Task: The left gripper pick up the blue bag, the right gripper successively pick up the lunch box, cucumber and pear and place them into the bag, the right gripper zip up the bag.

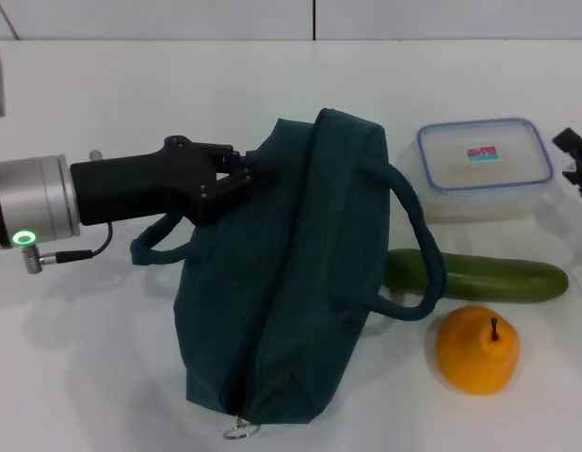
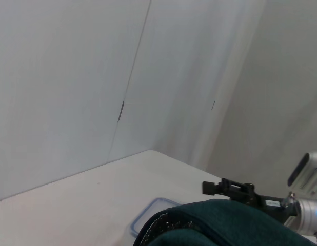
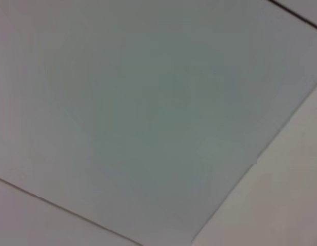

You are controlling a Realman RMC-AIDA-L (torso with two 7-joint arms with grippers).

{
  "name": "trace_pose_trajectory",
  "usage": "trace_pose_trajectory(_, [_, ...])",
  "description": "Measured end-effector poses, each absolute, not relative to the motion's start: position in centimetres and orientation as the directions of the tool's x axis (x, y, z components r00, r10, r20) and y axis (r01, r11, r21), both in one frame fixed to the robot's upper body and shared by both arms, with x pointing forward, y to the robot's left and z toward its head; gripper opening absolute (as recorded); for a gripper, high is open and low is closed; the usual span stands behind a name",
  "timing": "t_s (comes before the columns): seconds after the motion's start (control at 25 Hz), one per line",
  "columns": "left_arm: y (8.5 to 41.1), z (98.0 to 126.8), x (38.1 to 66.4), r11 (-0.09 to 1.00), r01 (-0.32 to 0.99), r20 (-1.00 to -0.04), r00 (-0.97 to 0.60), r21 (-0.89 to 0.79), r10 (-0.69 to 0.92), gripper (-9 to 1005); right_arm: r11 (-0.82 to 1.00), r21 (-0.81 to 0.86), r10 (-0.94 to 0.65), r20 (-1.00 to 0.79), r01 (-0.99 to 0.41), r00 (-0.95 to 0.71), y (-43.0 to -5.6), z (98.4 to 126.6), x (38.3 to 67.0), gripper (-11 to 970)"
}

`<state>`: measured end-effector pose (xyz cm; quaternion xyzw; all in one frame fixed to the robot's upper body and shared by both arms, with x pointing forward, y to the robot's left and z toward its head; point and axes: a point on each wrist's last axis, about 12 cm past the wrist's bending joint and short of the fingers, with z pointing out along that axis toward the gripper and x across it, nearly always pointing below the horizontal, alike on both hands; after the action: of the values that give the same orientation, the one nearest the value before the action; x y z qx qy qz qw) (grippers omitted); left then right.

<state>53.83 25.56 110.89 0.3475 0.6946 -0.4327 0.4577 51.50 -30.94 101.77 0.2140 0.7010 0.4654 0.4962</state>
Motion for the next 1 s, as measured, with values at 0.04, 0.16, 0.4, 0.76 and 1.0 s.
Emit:
trace_pose_trajectory(0.04, [25.5, 110.9, 53.8, 0.383, 0.879, -0.937, -0.339, -0.283, 0.088, 137, 0.469, 0.87, 0.762, -0.486, -0.154, -0.427, -30.7, 101.8, 51.8, 828])
trace_pose_trajectory(0.16, [25.5, 110.9, 53.8, 0.381, 0.88, -0.936, -0.34, -0.283, 0.089, 138, 0.459, 0.878, 0.756, -0.465, -0.133, -0.461, -30.1, 101.8, 52.5, 828])
trace_pose_trajectory(0.4, [25.5, 110.9, 53.8, 0.382, 0.881, -0.938, -0.335, -0.278, 0.09, 138, 0.446, 0.889, 0.749, -0.436, -0.108, -0.498, -29.1, 101.8, 53.5, 827])
trace_pose_trajectory(0.76, [25.5, 110.9, 53.8, 0.383, 0.884, -0.941, -0.325, -0.268, 0.093, 136, 0.417, 0.905, 0.772, -0.401, -0.082, -0.493, -29.1, 101.9, 53.9, 826])
trace_pose_trajectory(1.0, [25.5, 110.9, 53.8, 0.383, 0.885, -0.941, -0.324, -0.266, 0.094, 136, 0.405, 0.912, 0.781, -0.385, -0.072, -0.492, -29.1, 102.0, 54.1, 826])
